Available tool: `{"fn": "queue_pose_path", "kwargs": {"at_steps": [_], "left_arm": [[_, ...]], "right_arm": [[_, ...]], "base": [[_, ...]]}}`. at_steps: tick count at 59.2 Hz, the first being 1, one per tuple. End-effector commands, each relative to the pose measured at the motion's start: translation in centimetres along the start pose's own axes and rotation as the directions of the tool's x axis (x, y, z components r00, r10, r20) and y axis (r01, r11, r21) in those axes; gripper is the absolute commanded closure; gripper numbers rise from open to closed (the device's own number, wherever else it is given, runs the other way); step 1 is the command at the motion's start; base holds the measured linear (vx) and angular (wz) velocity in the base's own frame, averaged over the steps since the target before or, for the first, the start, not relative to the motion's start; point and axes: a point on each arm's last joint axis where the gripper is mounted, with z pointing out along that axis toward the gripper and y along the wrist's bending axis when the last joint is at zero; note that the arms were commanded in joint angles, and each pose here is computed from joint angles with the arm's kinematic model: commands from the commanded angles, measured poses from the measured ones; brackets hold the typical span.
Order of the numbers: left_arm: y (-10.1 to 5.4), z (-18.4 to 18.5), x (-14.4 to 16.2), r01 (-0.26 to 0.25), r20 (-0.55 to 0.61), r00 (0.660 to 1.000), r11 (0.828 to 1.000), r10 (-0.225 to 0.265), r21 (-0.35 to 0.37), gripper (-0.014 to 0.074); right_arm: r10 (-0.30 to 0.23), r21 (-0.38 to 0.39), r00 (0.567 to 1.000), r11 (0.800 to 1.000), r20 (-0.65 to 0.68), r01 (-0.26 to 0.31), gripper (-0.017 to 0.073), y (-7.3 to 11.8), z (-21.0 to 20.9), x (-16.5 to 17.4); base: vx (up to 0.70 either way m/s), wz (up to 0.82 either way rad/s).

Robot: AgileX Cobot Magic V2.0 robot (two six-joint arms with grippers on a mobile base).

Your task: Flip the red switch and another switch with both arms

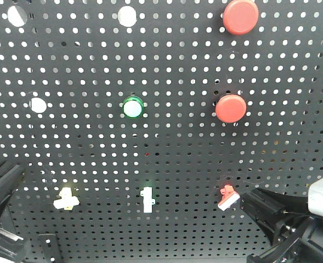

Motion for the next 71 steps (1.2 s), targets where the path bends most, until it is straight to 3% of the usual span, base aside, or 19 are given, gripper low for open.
{"fn": "queue_pose_path", "kwargs": {"at_steps": [1, 28, 38, 50, 61, 71], "left_arm": [[0.5, -0.1, -2.2, 0.017, 0.125, 0.992, 0.999, -0.013, -0.035, 0.0591], [0.4, -0.3, -1.5, 0.015, 0.102, 0.995, 0.999, -0.012, -0.029, 0.0591], [0.8, -3.5, -0.3, 0.002, 0.111, 0.994, 0.998, 0.005, -0.063, 0.0591], [1.4, -8.9, 3.4, -0.014, 0.024, 1.0, 0.989, 0.018, -0.147, 0.0591], [1.4, -12.6, 6.8, 0.029, -0.061, 0.997, 0.965, -0.046, -0.262, 0.0591], [0.7, -15.1, 9.5, 0.119, 0.009, 0.992, 0.933, -0.123, -0.339, 0.0591]], "right_arm": [[-0.011, 0.002, 0.991, 1.0, 0.134, 0.011, 0.0566, -0.1, -0.4, -2.2], [-0.011, 0.002, 0.991, 1.0, 0.134, 0.011, 0.0566, -0.1, -0.4, -2.2], [-0.011, 0.002, 0.991, 1.0, 0.132, 0.011, 0.0566, -0.1, -0.4, -2.2], [-0.011, 0.002, 0.991, 1.0, 0.131, 0.011, 0.0566, -0.1, -0.4, -2.2], [-0.011, 0.002, 0.991, 1.0, 0.131, 0.011, 0.0566, -0.1, -0.4, -2.2], [-0.011, 0.002, 0.991, 1.0, 0.131, 0.011, 0.0566, -0.1, -0.4, -2.2]], "base": [[0.0, 0.0], [0.0, 0.0], [0.0, 0.0], [0.0, 0.0], [0.0, 0.0], [0.0, 0.0]]}}
